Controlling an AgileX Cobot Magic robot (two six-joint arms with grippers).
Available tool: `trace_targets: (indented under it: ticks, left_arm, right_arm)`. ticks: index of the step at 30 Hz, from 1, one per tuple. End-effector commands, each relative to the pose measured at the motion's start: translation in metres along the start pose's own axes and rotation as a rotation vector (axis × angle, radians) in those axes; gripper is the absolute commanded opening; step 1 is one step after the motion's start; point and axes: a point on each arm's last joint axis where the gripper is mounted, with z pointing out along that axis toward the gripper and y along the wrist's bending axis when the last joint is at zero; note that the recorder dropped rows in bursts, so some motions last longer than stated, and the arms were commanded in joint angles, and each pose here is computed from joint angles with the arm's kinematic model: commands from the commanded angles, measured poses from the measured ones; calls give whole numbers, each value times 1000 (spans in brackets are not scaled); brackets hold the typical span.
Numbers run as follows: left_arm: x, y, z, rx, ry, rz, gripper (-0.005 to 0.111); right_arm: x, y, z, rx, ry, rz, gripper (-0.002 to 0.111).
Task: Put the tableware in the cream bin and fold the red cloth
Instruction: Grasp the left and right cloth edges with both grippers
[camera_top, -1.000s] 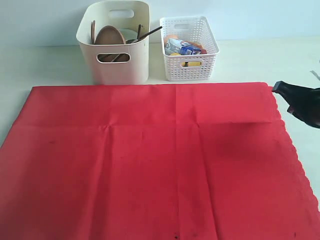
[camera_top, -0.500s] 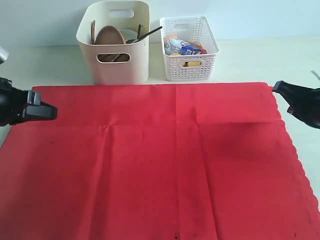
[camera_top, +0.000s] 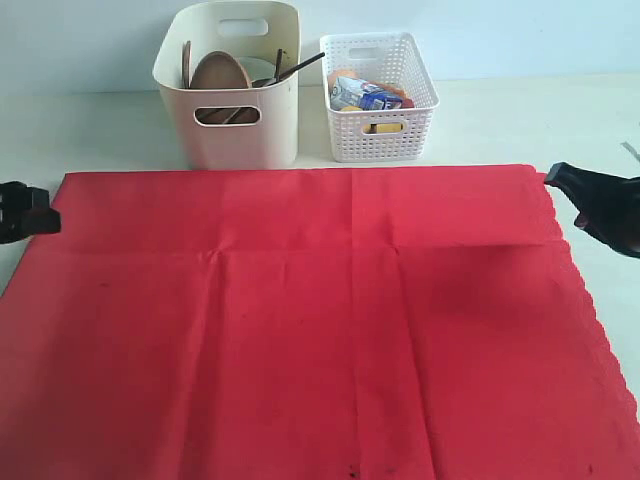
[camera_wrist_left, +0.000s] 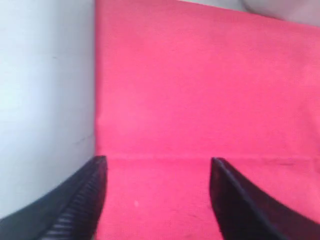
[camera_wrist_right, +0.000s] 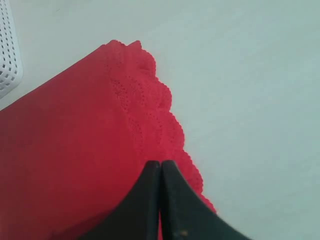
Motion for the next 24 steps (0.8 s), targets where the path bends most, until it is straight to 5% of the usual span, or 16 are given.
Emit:
trace_targets:
  ticks: [1, 9, 12, 19, 24]
  left_arm:
    - [12, 10, 10, -72, 45, 5, 74]
    - [30, 21, 35, -90, 150, 28, 72]
    - [36, 17, 40, -16, 195, 65, 58]
    - [40, 12, 44, 62, 220, 98, 0]
    - [40, 16, 44, 23, 218, 119, 0]
  right_arm:
    - [-1, -1, -2, -4, -12, -3, 0]
    - [-1, -1, -2, -5, -14, -3, 0]
    - [-2, -1, -2, -6, -16, -3, 0]
    - [-2, -1, -2, -6, -15, -1, 0]
    - [-2, -1, -2, -6, -15, -1, 0]
